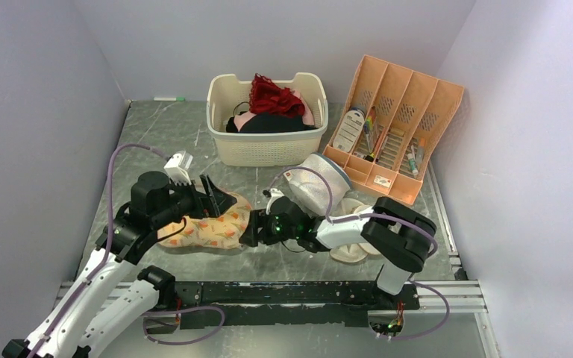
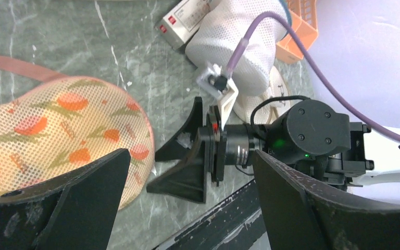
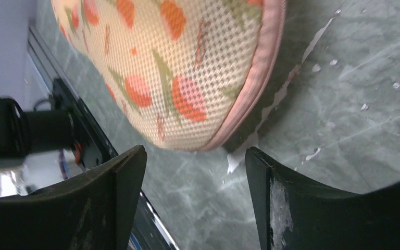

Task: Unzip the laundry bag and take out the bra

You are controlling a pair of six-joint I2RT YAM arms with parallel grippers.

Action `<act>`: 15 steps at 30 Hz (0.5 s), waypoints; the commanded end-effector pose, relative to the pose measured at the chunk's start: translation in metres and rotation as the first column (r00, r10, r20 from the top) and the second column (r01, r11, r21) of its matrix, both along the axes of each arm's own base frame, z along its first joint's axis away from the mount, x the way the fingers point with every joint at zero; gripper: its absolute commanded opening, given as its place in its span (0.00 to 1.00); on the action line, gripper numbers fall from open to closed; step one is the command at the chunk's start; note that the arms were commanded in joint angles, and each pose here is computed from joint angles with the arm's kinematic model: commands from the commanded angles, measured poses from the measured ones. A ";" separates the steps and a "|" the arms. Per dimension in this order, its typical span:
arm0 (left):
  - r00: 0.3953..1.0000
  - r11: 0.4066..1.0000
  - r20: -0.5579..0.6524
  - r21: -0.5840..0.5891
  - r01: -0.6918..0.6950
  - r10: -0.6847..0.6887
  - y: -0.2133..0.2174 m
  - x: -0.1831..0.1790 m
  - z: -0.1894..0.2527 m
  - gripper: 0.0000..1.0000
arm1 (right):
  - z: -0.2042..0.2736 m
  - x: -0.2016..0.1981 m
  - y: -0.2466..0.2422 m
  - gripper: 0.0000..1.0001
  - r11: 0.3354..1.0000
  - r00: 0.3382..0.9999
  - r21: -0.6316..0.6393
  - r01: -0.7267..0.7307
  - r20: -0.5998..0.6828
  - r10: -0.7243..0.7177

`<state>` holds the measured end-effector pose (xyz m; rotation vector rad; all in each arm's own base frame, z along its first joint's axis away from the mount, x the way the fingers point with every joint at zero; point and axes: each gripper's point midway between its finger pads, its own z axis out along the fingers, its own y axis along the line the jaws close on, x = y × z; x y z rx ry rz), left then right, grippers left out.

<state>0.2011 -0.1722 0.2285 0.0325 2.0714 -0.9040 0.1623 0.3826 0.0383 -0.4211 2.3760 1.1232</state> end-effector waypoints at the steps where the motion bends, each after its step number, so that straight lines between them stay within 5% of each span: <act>1: 0.996 0.998 -0.064 0.011 0.058 -0.057 -0.004 -0.014 -0.003 0.99 | 0.007 0.023 0.018 0.65 0.979 0.984 0.102 0.179 -0.044 -0.175; 5: 0.994 0.998 -0.087 0.002 0.064 -0.063 -0.008 -0.013 -0.008 0.99 | 0.002 0.027 0.025 0.49 0.967 0.972 0.105 0.231 -0.072 -0.224; 10: 0.985 0.998 -0.165 -0.004 0.057 -0.057 -0.015 -0.007 -0.030 1.00 | 0.010 0.048 0.009 0.14 0.938 0.942 0.093 0.335 -0.036 -0.333; 15: 0.975 0.994 -0.220 0.100 0.038 -0.015 -0.012 -0.003 -0.056 1.00 | 0.019 0.061 -0.016 0.00 0.934 0.936 0.070 0.351 -0.017 -0.351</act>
